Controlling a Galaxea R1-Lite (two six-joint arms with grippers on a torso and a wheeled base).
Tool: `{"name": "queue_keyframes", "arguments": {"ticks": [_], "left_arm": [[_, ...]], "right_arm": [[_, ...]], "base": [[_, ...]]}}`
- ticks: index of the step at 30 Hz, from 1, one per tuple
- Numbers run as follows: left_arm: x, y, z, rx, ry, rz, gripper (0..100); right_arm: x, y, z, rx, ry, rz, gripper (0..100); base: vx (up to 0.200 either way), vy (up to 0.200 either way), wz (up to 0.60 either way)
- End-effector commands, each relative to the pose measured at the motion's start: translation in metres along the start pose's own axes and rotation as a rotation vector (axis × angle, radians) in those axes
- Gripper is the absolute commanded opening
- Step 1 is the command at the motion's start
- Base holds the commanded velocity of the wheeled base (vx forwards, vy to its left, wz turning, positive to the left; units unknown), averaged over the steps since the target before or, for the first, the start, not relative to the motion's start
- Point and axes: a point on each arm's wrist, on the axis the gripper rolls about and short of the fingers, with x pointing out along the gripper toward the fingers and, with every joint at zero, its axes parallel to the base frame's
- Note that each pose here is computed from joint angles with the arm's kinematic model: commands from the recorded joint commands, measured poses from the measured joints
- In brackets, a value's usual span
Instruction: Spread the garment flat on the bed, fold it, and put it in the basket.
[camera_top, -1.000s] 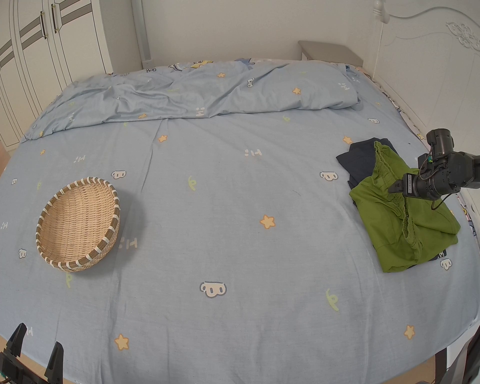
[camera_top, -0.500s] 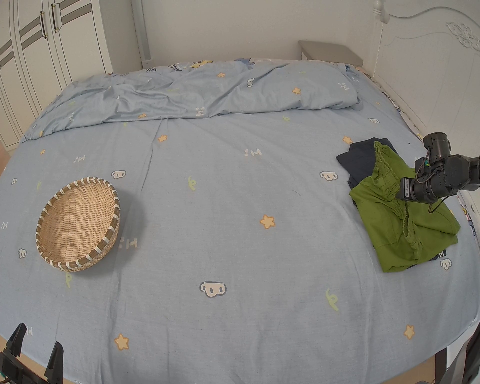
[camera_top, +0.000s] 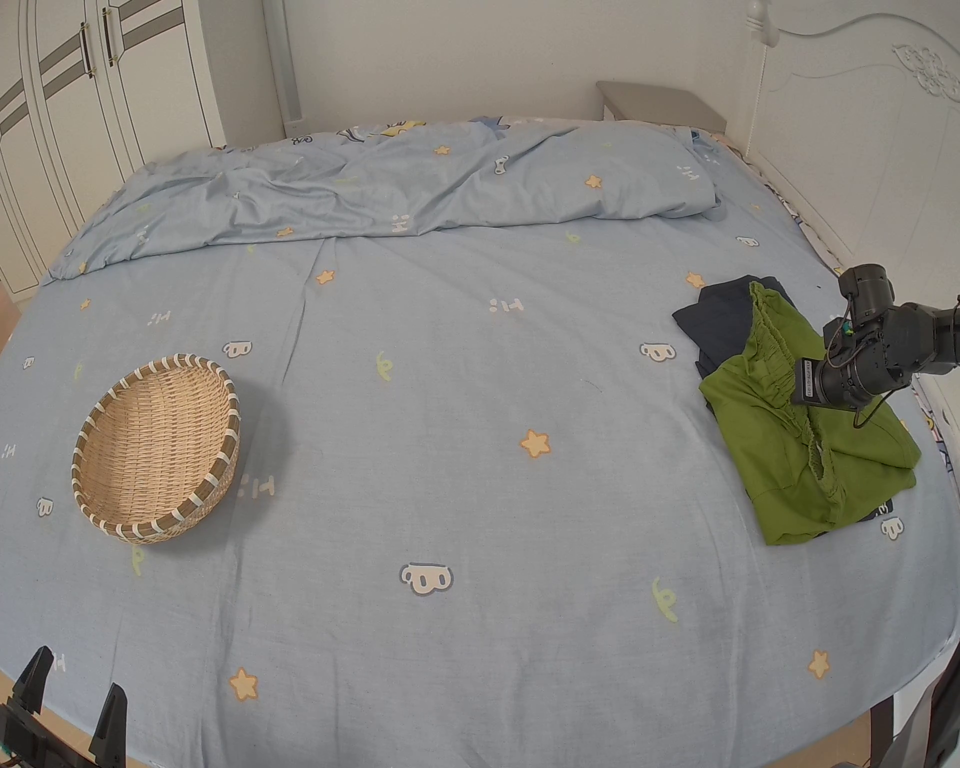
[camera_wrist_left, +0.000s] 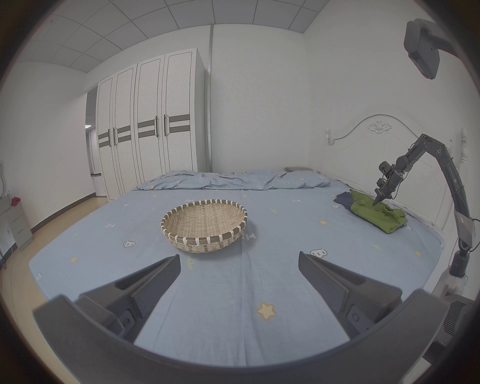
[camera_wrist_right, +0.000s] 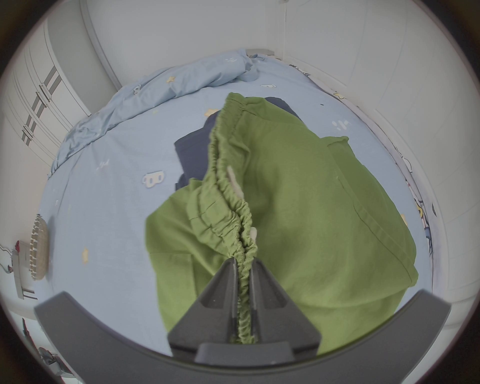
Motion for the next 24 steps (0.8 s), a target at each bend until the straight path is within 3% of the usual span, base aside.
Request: {"name": "queue_keyframes", "arguments": {"ticks": [1, 7, 19, 24], "left_arm": [[0.001, 0.0, -0.005, 0.0, 0.009, 0.0, 100], [0.001, 0.0, -0.005, 0.0, 0.009, 0.0, 100], [0.001, 0.0, -0.005, 0.0, 0.009, 0.0, 100], [0.001, 0.0, -0.005, 0.0, 0.009, 0.0, 100]], "right_arm": [[-0.033, 0.018, 0.014, -0.011, -0.058, 0.036, 0], [-0.092, 0.071, 0.018, -0.035, -0.051, 0.17, 0], [-0.12, 0.163, -0.014, -0.083, 0.027, 0.353, 0], [-0.138, 0.215, -0.034, -0.126, 0.033, 0.452, 0]], "base": [[0.0, 0.0, 0.0], [0.0, 0.0, 0.0], [0.0, 0.0, 0.0], [0.0, 0.0, 0.0]]}}
